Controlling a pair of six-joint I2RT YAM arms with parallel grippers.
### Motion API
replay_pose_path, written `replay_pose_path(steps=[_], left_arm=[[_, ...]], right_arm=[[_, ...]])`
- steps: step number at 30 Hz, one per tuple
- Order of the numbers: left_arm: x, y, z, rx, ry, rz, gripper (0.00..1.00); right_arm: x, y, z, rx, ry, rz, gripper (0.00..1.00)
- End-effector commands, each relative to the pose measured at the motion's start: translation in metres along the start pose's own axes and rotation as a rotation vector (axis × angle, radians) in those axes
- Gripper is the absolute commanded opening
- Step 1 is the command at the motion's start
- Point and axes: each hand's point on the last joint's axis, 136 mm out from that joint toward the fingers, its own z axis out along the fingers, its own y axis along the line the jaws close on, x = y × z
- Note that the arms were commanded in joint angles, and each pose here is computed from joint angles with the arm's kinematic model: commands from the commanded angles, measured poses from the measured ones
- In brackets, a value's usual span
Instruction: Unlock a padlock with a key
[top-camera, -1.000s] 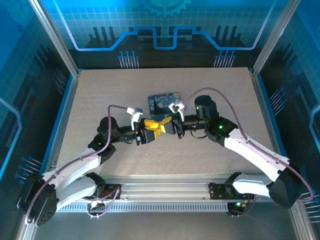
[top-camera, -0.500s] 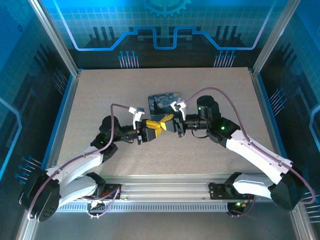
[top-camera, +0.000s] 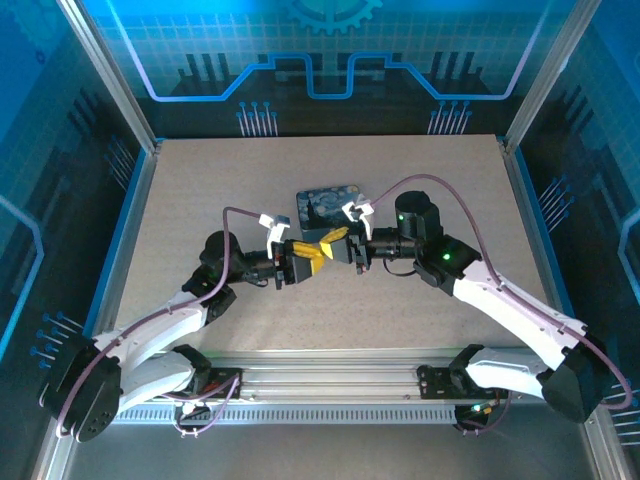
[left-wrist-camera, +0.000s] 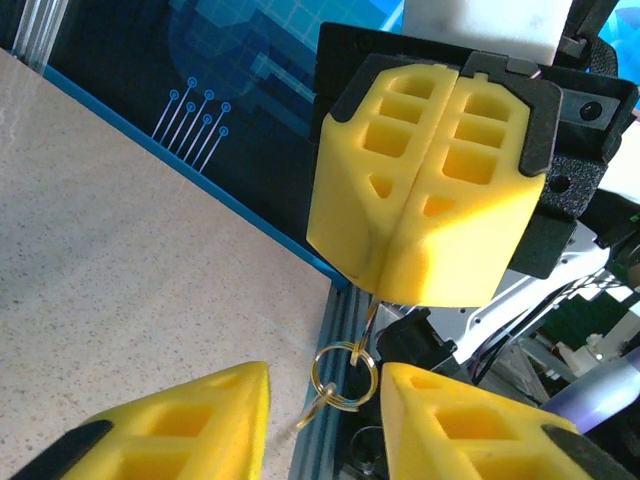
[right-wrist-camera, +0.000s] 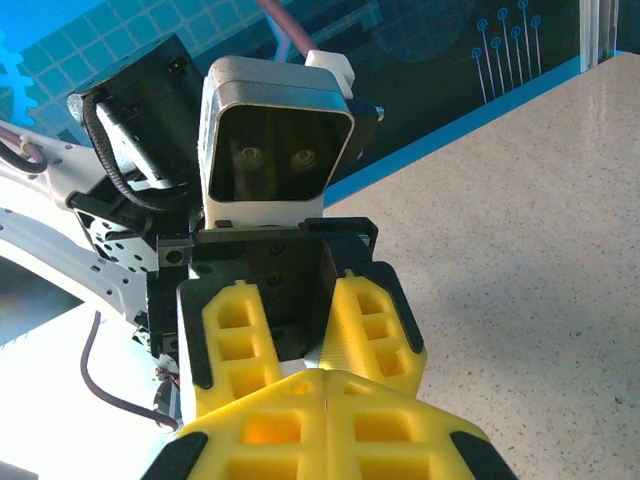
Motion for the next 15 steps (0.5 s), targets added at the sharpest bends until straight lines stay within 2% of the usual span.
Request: replay_pose_path(steps=[1, 3, 15], left_arm=[[-0.0029, -0.0071, -0.0026, 0.025, -0.010, 0.033, 0.40], [-0.0039, -0.0079, -0.0028, 0.027, -0.013, 0.036, 0.40], [-0.0083, -0.0103, -0.0026, 0.033, -0.024, 0.039, 0.27]], right_arm=[[0.0043, 0.0026, 0.0041, -0.018, 0.004, 0.005, 0.00], [0.0050, 0.0021, 0.0044, -0.017, 0.006, 0.007, 0.00], [0.0071, 0.0035, 0.0037, -0.023, 0.005, 0.010, 0.00]])
